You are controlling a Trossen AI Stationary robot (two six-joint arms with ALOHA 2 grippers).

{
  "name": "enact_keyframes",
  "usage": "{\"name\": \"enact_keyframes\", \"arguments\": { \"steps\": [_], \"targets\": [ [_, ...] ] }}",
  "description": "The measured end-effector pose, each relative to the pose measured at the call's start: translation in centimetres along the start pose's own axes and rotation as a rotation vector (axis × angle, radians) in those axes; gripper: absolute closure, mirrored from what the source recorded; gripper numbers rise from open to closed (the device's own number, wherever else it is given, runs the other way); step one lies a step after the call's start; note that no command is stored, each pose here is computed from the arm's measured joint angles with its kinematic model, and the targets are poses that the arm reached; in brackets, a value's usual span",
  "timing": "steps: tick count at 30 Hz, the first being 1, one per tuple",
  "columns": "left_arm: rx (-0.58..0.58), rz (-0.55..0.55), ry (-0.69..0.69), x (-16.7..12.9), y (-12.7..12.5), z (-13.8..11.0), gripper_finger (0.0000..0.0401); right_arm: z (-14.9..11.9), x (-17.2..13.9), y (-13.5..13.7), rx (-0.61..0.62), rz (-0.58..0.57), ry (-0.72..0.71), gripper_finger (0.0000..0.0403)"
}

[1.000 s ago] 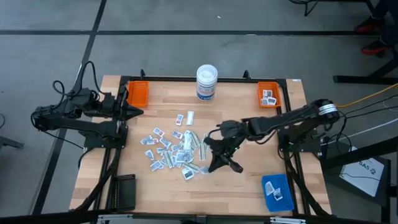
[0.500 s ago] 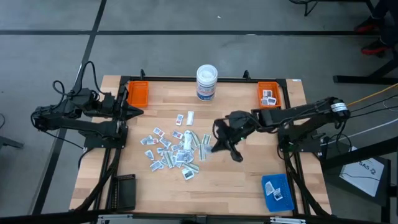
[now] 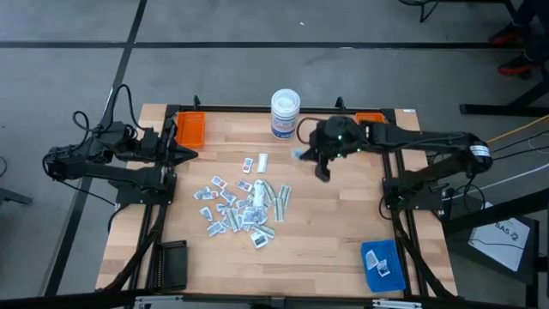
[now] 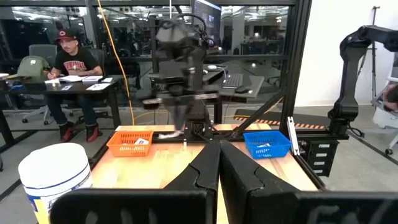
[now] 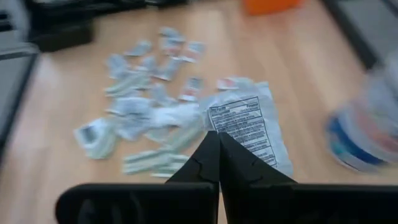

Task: Pick & Place First Aid Supplies
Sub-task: Put the gray towelette pack into the right orange bin

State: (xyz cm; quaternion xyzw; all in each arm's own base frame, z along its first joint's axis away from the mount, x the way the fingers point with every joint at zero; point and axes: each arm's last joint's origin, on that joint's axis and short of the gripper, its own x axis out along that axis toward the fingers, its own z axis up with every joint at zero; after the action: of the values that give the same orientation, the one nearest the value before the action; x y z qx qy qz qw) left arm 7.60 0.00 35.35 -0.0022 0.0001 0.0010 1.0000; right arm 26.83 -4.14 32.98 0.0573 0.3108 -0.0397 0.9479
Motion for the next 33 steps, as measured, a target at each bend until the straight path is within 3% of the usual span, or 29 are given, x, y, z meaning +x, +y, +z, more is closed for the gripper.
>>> {"name": "enact_keyframes", "arguments": {
  "steps": [20, 30, 33],
  "targets": [
    [0.0, 0.0, 0.0, 0.0, 0.0, 0.0, 0.0397, -4.1, -3.5, -10.8, 0.301, -0.479, 0.257, 0.0401],
    [0.0, 0.0, 0.0, 0.0, 0.0, 0.0, 0.0397, -6.1, -5.8, -14.0, 0.452, -0.642, 0.348, 0.0401],
    [0.0, 0.0, 0.0, 0.0, 0.0, 0.0, 0.0397, -7.0, -6.6, -14.7, 0.49, -0.738, 0.414, 0.0401]
  ]
}}
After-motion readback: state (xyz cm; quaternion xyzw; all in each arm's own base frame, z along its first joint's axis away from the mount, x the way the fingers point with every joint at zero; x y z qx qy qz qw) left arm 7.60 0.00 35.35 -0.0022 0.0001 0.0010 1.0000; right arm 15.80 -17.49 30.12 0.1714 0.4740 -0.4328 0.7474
